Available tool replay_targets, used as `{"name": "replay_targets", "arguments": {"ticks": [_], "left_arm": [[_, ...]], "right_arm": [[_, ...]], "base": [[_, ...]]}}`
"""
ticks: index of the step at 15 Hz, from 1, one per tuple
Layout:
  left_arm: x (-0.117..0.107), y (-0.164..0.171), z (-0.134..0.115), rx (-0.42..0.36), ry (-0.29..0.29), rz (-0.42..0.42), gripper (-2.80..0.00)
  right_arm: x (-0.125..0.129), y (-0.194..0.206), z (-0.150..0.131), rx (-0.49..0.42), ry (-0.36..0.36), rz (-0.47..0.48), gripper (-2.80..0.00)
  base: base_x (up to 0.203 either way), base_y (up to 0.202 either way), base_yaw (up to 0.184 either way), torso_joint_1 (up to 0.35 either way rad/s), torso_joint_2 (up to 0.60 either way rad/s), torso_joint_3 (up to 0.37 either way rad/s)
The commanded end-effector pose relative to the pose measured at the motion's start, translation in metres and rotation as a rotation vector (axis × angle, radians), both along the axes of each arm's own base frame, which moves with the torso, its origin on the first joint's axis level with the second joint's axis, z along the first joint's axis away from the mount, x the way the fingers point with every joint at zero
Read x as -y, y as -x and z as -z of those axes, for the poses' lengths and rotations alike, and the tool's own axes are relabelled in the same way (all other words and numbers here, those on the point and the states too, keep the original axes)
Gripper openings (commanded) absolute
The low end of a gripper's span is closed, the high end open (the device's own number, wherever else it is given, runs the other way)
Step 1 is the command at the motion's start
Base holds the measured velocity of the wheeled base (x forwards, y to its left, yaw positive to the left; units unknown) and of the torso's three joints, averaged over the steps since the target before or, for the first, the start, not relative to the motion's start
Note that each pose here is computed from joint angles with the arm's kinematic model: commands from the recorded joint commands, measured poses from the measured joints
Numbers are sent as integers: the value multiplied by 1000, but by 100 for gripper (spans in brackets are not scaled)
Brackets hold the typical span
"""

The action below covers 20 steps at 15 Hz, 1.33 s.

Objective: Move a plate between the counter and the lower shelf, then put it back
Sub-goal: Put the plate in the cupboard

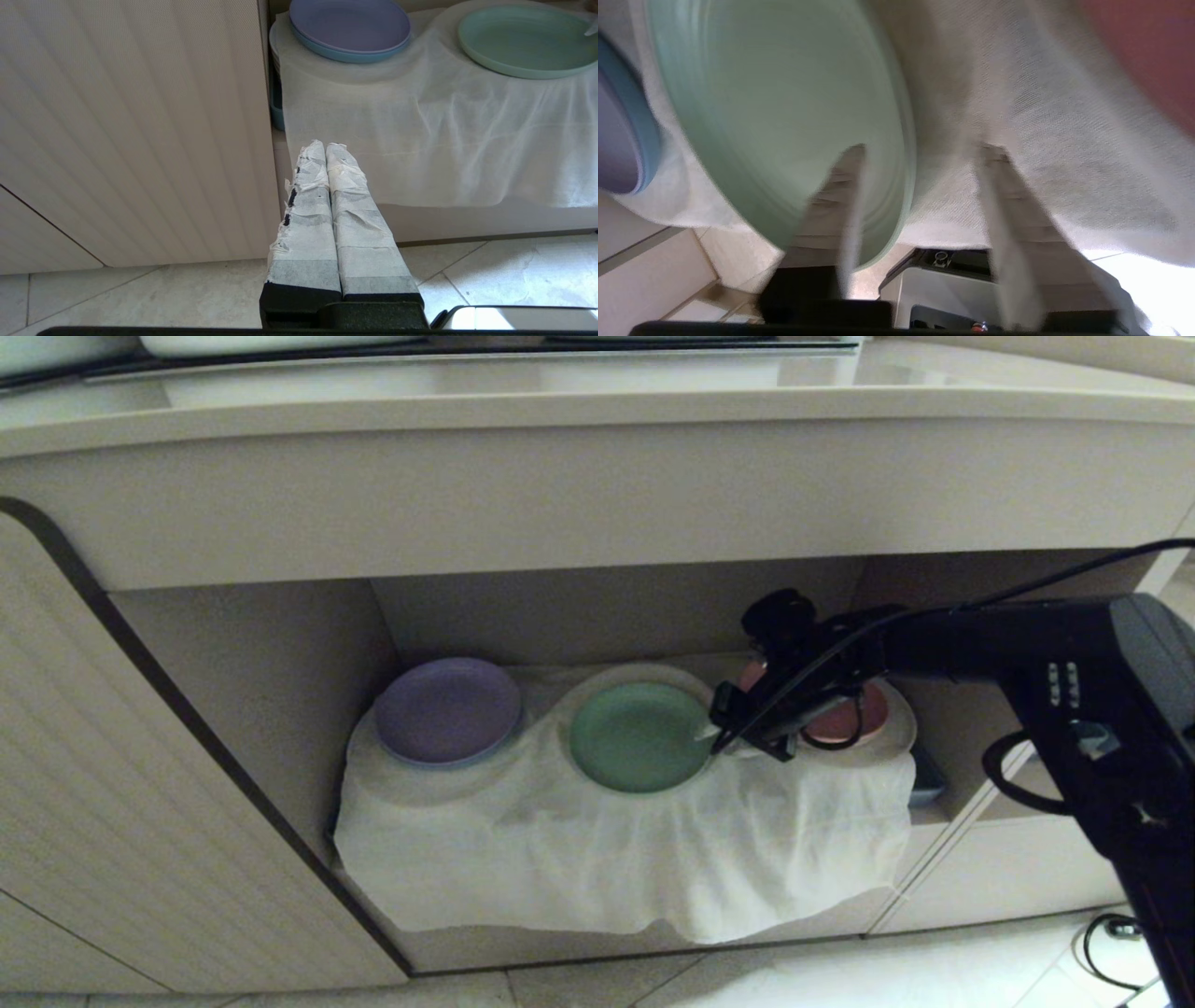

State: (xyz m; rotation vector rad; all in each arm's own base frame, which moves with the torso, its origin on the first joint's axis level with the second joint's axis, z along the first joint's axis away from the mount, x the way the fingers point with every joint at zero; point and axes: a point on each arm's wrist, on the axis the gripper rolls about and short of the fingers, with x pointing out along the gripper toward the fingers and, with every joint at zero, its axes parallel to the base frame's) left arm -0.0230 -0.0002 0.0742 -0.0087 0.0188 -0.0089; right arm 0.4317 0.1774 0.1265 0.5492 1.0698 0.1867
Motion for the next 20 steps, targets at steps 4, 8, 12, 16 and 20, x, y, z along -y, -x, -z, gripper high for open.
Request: {"name": "replay_targets", "arguments": {"ticks": [4,8,12,16,20], "left_arm": [[0,0,0,0,1,0,-280],[0,0,0,0,1,0,-280],[0,0,0,0,1,0,-280],[0,0,0,0,1,0,-280],[0,0,0,0,1,0,-280]], "right_arm": [[0,2,-3,-6,2,1,0],[2,7,-11,3,6,-9,0],[5,14,-21,-4,24,-27,0],[12,31,-28,-36,79,-85,0],[19,49,-39,-39,95,-107,0]], "base": [[0,0,0,0,0,0],[0,0,0,0,0,0],[0,0,0,0,0,0],[0,0,0,0,0,0],[0,0,0,0,0,0]]}}
